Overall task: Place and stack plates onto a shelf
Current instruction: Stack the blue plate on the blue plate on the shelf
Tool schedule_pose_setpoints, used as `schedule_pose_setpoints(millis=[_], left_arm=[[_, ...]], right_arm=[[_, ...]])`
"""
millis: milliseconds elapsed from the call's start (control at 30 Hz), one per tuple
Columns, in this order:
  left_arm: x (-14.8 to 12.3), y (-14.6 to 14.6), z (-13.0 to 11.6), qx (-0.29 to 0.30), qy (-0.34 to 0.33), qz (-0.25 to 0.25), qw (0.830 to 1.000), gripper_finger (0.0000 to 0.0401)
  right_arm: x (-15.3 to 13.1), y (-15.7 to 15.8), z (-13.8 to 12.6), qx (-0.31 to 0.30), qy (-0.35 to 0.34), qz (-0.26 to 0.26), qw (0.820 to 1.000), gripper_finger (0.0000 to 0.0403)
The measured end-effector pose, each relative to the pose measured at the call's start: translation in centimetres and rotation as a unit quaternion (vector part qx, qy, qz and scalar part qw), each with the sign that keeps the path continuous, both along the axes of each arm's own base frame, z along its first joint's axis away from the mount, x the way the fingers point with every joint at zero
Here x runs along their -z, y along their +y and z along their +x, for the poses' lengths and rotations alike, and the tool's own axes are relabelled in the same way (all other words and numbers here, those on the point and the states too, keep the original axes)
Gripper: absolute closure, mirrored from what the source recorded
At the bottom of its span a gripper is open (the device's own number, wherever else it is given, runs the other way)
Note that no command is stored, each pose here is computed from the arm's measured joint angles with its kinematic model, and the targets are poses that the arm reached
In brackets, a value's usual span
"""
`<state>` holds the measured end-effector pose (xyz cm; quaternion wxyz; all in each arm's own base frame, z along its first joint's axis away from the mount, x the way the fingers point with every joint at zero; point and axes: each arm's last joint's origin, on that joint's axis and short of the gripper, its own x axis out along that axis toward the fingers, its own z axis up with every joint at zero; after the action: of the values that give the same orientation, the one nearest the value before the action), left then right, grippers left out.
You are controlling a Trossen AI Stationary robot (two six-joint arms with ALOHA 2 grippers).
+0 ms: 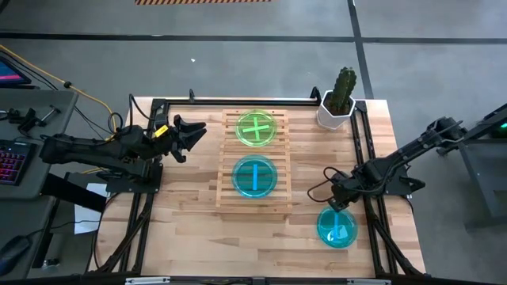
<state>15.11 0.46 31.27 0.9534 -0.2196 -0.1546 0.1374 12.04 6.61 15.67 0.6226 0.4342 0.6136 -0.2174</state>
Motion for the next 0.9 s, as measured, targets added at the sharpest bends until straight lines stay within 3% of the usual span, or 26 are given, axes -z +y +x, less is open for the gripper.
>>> schedule_pose_setpoints(millis=[433,900], left_arm=[[0.0,0.0,0.0,0.000,0.000,0.000,1.000,0.0256],[0.0,0.0,0.0,0.000,0.001,0.001,1.000,0.0256]], right_arm=[[-0.2,0.4,0.4,-0.073,-0.037,0.022,0.996,0.0249],[1.1,0.8,1.0,-0.096,0.007,0.016,0.995,0.0249]])
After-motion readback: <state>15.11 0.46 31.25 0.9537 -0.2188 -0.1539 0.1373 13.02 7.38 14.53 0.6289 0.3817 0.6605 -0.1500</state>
